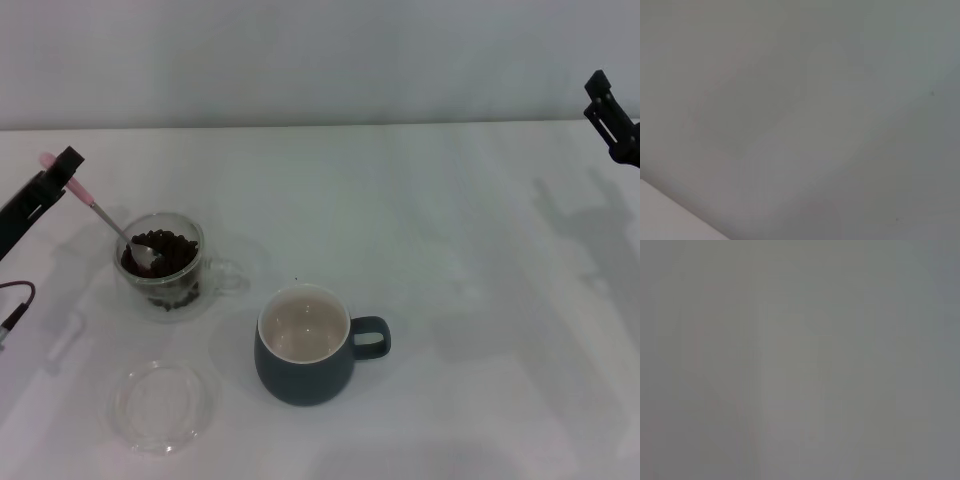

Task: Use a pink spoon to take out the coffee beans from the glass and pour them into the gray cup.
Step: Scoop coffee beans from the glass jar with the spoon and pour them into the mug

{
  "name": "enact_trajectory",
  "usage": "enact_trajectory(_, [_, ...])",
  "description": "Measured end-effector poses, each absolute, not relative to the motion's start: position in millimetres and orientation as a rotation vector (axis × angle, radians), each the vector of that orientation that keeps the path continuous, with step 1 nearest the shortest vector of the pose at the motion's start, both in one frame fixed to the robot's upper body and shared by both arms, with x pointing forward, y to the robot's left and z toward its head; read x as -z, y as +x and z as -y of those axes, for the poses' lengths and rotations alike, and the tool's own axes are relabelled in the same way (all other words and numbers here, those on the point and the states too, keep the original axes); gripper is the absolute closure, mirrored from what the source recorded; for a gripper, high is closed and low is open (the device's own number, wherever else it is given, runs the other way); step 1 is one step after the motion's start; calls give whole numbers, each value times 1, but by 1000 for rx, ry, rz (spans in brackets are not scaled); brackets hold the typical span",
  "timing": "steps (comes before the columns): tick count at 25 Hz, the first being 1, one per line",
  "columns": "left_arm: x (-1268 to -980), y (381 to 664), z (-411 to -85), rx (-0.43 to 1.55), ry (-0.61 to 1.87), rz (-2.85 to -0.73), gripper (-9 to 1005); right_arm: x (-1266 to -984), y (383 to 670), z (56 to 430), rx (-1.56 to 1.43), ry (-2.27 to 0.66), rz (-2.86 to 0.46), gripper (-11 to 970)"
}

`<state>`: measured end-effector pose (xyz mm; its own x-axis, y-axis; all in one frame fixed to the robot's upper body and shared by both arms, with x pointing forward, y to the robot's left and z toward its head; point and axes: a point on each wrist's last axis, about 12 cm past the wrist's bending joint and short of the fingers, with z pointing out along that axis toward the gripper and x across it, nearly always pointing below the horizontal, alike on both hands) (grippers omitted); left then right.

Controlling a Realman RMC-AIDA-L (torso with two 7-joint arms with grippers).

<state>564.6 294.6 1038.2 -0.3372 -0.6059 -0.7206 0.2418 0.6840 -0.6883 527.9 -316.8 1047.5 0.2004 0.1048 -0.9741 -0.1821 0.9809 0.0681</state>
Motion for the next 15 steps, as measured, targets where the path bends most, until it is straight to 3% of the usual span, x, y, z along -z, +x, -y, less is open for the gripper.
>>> enact_trajectory(15, [-1036,564,-294,977,-408,-1718,859,-1049,530,317,-199,-70,-1353,88])
